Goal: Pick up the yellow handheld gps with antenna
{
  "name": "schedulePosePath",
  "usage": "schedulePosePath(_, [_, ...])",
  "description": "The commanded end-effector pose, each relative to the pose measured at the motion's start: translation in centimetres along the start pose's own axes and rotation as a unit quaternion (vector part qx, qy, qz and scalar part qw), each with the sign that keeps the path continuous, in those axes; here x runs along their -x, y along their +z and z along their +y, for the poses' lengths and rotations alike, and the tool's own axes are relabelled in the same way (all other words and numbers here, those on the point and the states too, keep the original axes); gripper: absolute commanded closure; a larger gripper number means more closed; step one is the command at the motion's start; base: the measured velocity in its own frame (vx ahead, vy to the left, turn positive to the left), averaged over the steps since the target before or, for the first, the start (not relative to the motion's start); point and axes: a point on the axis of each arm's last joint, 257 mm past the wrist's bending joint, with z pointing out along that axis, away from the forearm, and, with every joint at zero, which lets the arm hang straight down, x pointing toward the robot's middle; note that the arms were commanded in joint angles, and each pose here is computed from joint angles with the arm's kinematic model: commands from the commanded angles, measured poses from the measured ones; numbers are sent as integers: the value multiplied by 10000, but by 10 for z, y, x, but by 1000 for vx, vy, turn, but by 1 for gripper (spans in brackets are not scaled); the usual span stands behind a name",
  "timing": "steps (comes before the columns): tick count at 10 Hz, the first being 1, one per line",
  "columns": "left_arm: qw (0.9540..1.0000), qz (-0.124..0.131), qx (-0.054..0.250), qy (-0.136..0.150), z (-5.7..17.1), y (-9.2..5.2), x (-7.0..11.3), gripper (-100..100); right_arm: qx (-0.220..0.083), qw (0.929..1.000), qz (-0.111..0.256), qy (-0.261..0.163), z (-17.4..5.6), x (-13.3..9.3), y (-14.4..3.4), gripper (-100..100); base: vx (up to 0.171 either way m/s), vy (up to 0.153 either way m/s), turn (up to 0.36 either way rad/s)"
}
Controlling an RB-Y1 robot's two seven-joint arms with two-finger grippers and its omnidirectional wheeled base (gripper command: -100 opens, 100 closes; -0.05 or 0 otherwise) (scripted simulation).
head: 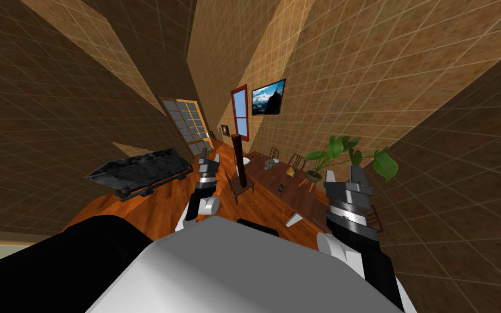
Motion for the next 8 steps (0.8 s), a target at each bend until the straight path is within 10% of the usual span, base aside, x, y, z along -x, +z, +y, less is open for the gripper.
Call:
schedulePosePath(1, [10000,0,0,0,0,0,0,0,-182,9995,69,231,-19,-2,-4,-100,5,33,31])
schedulePosePath(8, [10000,0,0,0,0,0,0,0,-886,9886,-75,1219,-91,5,-25,-100,6,28,11])
